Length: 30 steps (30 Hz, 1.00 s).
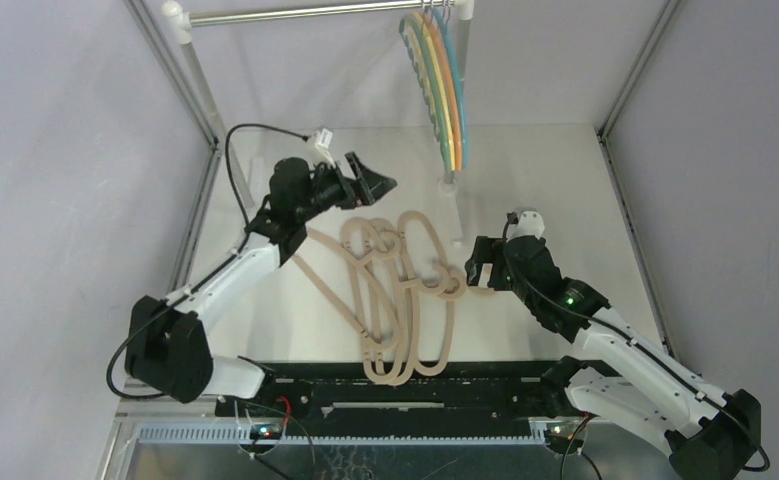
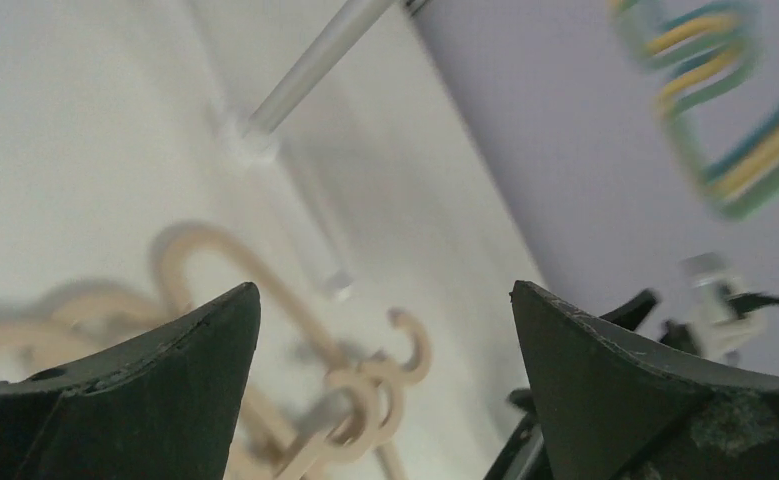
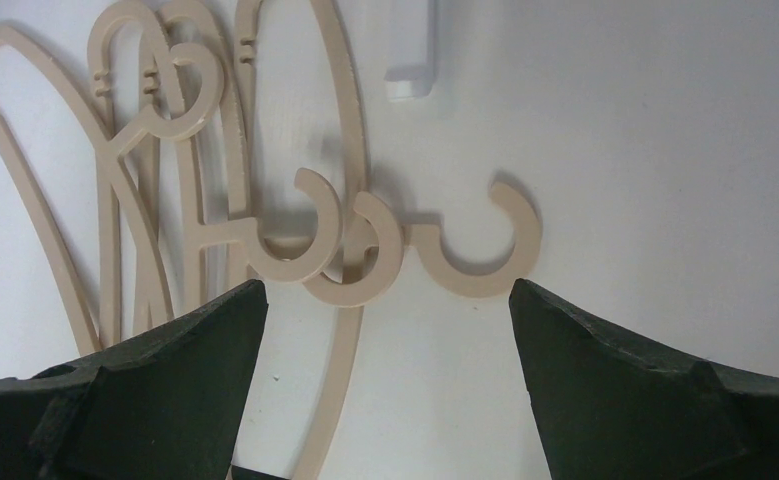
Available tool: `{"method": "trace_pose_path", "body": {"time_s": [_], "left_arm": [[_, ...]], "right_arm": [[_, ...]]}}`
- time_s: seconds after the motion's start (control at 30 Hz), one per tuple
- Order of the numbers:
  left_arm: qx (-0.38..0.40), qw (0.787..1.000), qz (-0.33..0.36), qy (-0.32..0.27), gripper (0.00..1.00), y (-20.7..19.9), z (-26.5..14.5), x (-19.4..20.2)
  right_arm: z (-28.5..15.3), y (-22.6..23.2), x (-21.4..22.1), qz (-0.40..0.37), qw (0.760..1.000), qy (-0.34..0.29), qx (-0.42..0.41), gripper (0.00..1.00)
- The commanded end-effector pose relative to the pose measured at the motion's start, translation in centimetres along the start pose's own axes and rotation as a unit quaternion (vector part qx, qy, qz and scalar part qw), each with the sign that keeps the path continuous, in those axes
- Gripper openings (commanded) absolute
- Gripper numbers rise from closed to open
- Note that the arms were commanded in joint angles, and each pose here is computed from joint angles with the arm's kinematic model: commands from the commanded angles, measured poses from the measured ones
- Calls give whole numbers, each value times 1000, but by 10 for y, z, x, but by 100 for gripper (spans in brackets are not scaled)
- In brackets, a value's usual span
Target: Organize the hangers
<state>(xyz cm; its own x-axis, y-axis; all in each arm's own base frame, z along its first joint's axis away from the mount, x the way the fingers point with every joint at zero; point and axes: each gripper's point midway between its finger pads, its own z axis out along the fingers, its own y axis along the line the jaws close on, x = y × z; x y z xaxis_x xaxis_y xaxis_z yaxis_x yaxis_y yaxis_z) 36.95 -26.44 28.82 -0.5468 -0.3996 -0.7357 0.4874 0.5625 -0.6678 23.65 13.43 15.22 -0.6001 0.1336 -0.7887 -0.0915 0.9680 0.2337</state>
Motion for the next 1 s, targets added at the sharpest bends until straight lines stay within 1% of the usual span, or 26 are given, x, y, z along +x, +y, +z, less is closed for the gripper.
{"method": "trace_pose_path", "body": {"time_s": [0.0,0.17,0.3,0.43,0.47,0.5,0.57,0.6,0.7,0.83,0.97], "left_arm": [[-84,995,40,17,100,41,-31,36],[-116,992,41,18,99,60,-57,72],[-161,984,64,46,99,67,-70,111],[-187,979,56,65,95,69,-76,149],[-196,977,51,68,91,71,-77,157],[-204,975,44,72,86,75,-78,166],[-222,972,17,71,70,87,-80,180],[-232,970,2,67,66,92,-81,185],[-261,963,-12,62,65,107,-87,195],[-282,958,-18,59,66,112,-88,197],[-302,950,-15,75,69,115,-83,203]], "right_arm": [[-3,5,-14,5,1000,-18,-6,100],[-1,12,-8,0,1000,-8,-15,99],[1,23,-2,-9,1000,-2,-19,98],[2,27,2,-13,1000,2,-17,98],[1,29,1,-12,1000,1,-18,98],[1,30,1,-12,1000,1,-19,98],[0,31,-1,-12,1000,-2,-21,98],[-1,32,-1,-13,1000,-3,-21,98],[-2,29,-1,-16,1000,-3,-17,98],[-2,24,0,-21,1000,-2,-6,98],[0,24,1,-21,1000,-2,-6,99]]}}
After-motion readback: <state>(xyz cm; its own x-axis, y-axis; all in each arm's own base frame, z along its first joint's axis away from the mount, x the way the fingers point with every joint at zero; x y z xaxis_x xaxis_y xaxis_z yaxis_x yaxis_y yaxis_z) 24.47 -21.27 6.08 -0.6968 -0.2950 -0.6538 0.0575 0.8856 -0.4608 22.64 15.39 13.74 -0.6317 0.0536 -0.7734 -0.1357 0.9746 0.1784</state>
